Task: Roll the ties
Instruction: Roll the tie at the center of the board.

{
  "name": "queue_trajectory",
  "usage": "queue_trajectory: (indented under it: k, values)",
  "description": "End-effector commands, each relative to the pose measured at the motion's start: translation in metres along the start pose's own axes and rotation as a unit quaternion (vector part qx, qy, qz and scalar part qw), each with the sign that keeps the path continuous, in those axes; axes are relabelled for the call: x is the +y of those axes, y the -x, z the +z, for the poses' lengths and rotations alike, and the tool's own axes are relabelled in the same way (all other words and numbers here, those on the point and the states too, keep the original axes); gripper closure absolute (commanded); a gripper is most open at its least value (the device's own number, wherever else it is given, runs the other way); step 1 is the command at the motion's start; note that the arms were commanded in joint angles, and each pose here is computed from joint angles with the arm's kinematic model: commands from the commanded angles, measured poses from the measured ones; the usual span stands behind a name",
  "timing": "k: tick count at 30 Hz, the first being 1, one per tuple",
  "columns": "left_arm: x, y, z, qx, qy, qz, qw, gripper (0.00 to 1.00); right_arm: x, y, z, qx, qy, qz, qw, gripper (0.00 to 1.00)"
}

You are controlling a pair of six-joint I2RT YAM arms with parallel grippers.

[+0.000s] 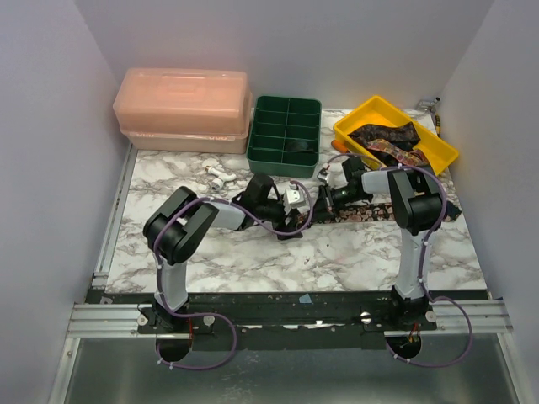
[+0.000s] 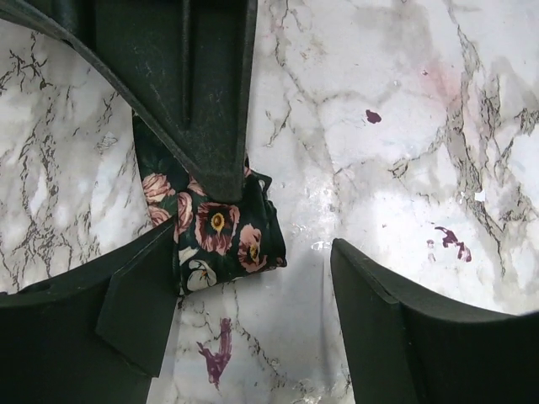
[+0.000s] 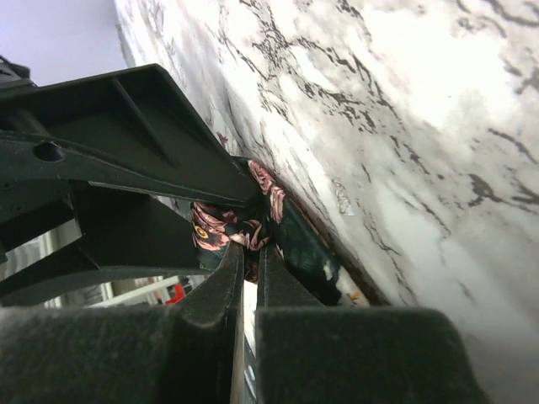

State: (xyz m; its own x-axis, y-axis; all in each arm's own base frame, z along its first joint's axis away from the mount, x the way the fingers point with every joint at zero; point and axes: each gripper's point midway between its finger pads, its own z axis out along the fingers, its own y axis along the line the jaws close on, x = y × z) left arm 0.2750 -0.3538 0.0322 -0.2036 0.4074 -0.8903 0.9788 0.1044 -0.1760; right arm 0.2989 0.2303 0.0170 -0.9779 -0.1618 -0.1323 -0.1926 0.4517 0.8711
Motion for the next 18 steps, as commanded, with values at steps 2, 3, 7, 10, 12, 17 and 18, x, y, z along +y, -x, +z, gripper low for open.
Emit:
queue_trajectory:
  k: [2,3,7,10,12,17,18]
  values:
    - [0.000,-0.008,0.005,-0.020,0.000,-0.008,1.000,0.32,-0.056,-0.037,0.008,0.057,-0.062,0.022,0.996,0.99]
    - [0.003,-0.010,0.008,-0.018,0.006,-0.007,1.000,0.33,-0.054,-0.037,0.009,0.059,-0.057,0.022,0.996,0.99]
    - [0.012,-0.016,0.017,0.012,0.029,0.016,0.999,0.49,-0.045,-0.028,0.006,0.050,-0.049,0.006,0.998,0.99]
    - [0.012,-0.021,0.017,0.029,0.030,0.016,0.999,0.70,-0.028,-0.018,0.000,0.043,-0.038,0.002,0.998,0.94]
    - [0.010,-0.025,0.014,0.040,0.030,0.022,0.999,0.78,-0.012,-0.014,-0.009,0.043,-0.032,-0.007,0.999,0.83]
    - [0.001,-0.032,0.009,0.059,0.010,0.025,0.998,0.86,0.022,0.003,-0.044,0.006,-0.020,-0.024,0.999,0.75]
    - [-0.001,-0.032,0.009,0.059,0.005,0.026,0.998,0.86,0.023,0.007,-0.048,-0.003,-0.020,-0.023,1.000,0.75]
